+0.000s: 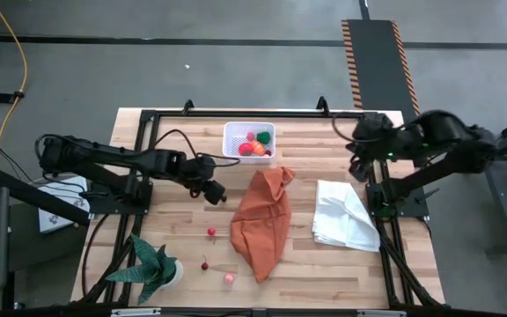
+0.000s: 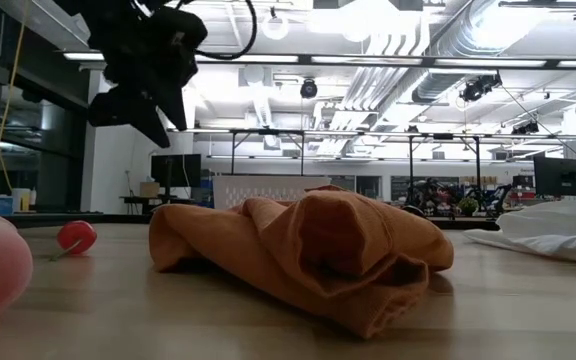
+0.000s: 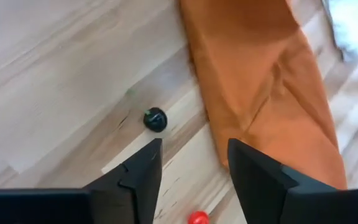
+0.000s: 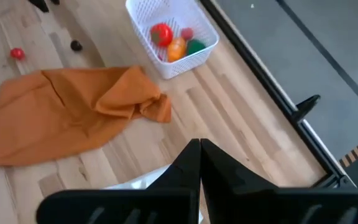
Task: Pick and placing Produce into tupperware
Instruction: Put the black cherry into the white basket
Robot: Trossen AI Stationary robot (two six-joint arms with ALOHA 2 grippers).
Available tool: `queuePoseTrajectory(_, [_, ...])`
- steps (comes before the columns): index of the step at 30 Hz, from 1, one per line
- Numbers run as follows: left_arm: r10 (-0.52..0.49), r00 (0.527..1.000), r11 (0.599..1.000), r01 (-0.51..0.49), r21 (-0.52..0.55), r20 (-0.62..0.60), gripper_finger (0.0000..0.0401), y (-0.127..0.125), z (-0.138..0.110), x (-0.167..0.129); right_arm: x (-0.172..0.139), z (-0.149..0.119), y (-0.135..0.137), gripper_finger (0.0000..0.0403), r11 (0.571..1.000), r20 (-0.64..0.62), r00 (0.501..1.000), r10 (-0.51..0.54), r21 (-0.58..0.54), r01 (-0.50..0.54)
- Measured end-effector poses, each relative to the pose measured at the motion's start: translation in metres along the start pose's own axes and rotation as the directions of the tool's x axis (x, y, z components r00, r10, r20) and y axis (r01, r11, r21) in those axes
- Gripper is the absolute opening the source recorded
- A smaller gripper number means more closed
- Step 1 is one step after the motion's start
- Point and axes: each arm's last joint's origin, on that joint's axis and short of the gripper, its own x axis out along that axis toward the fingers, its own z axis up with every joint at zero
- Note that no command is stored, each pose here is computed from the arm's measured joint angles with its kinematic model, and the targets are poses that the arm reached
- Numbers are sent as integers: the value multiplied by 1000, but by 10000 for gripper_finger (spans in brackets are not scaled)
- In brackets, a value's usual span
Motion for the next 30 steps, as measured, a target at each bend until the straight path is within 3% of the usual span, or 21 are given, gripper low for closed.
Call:
queuePoseTrajectory(10, [65,997,993,-69,-99,-43,123,-1,0,27,-19,-12,-19,0,999,65,998,-6,51,2])
queuePoseTrajectory(16, [104,992,986,-112,-123,-68,135,0,-1,42,-21,-16,-23,0,999,69,997,-39,21,38])
queuePoseTrajectory(24, [128,988,952,-148,-267,-91,154,1,-3,51,-30,-21,-33,0,993,123,990,-67,-89,78])
queuePoseTrajectory(30, [137,987,935,-155,-319,-80,153,1,-2,51,-47,-36,-49,0,997,168,986,-10,-79,24])
